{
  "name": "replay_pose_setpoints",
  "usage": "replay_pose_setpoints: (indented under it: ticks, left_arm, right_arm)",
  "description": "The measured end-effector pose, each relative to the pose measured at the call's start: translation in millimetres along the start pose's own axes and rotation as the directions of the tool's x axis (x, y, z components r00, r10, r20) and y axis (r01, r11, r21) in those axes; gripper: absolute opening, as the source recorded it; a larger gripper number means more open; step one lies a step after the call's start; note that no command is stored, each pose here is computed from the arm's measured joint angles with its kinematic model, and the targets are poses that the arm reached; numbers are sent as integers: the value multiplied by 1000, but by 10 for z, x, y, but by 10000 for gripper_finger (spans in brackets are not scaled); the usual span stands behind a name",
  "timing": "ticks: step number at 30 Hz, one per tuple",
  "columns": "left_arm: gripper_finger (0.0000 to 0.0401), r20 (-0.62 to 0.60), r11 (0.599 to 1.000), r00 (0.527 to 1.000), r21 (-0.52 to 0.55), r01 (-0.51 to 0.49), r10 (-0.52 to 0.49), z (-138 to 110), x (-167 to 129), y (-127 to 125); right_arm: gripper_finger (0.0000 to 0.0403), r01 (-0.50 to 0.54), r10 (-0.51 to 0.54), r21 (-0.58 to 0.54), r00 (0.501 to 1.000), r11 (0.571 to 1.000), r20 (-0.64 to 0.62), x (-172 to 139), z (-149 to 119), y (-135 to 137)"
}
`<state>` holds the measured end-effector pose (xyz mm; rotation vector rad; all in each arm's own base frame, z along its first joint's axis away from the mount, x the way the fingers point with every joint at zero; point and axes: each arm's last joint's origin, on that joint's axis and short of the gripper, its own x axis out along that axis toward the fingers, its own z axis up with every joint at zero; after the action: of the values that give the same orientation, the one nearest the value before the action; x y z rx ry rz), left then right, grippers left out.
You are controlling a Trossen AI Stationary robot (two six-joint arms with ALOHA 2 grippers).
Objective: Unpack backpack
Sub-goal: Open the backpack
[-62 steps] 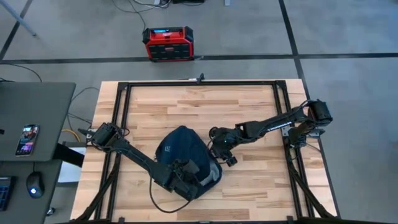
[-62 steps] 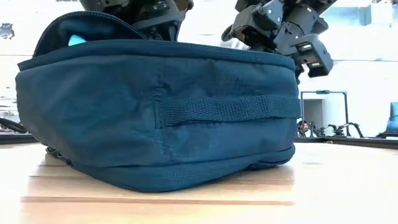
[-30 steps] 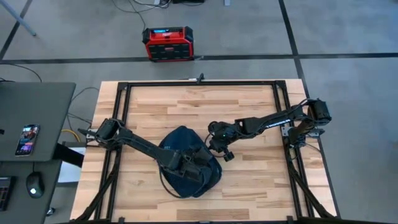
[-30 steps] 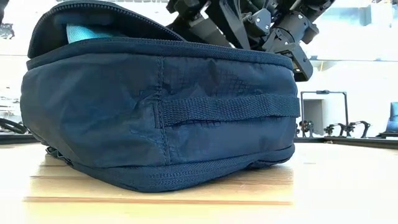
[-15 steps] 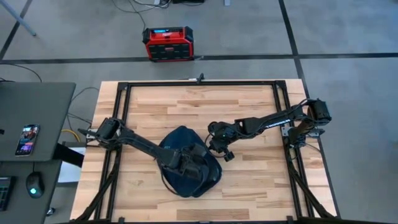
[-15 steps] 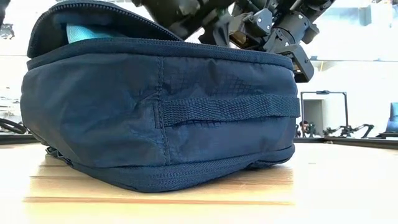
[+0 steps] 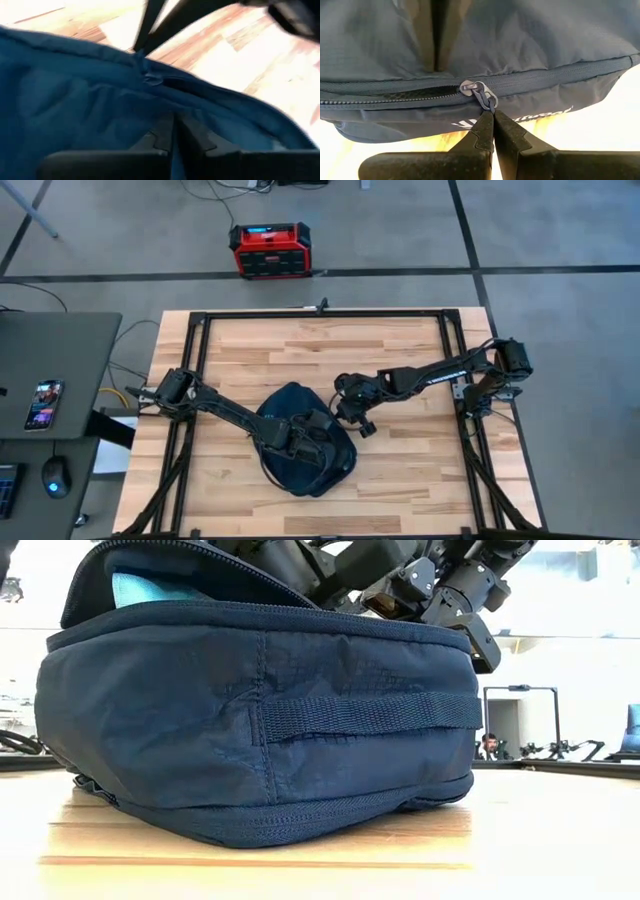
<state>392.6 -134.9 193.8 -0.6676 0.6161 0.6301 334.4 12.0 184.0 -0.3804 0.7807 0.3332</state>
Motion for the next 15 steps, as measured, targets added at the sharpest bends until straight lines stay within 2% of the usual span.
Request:
replay_pose_setpoints:
  ticks: [15]
  left_arm:
    - [0,15,996,998,68,64,-65,-41,-49,-91]
  right_arm:
    - [0,29,-30,34,1000,999,2,-16,-41,-108]
